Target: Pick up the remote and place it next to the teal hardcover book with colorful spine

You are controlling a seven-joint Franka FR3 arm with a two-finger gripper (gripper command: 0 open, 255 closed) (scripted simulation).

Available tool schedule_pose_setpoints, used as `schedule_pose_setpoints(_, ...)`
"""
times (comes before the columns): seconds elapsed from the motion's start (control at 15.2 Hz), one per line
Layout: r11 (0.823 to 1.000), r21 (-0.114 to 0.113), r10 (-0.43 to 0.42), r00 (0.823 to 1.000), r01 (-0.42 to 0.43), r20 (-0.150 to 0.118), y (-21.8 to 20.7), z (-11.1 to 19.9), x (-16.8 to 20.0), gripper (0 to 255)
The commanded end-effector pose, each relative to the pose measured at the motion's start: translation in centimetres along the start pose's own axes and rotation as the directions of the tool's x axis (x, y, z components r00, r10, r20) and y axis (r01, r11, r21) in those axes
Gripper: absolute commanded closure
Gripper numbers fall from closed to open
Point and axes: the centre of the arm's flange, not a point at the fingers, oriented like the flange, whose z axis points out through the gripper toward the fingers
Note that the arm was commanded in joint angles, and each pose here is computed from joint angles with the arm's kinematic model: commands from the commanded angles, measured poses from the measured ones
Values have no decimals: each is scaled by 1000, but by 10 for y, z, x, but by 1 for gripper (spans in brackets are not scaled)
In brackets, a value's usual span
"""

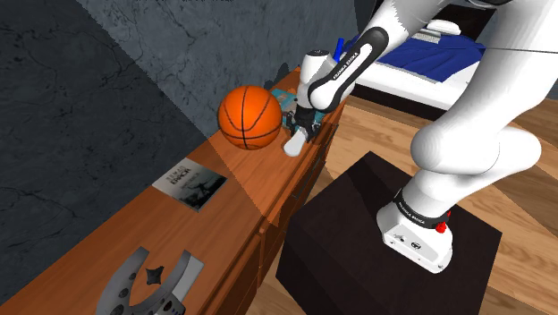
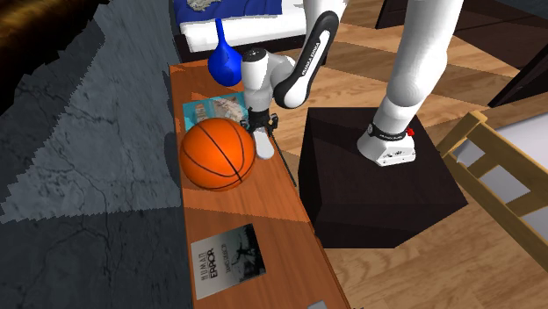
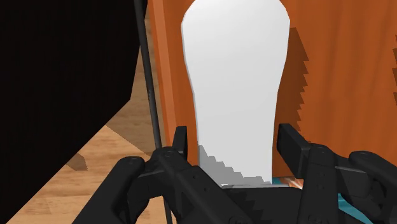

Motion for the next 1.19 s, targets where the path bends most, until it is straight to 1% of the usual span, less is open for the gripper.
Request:
schedule_pose_setpoints(0.0,1000,-3,1,1000,-1,3,1,2,0,255)
schedule_pose_setpoints(0.07,1000,-3,1,1000,-1,3,1,2,0,0)
schedule_pose_setpoints(0.4,1000,-3,1,1000,-1,3,1,2,0,0)
schedule_pose_setpoints(0.66,1000,-3,1,1000,-1,3,1,-48,0,0)
schedule_pose_setpoints(1.12,1000,-3,1,1000,-1,3,1,-48,0,0)
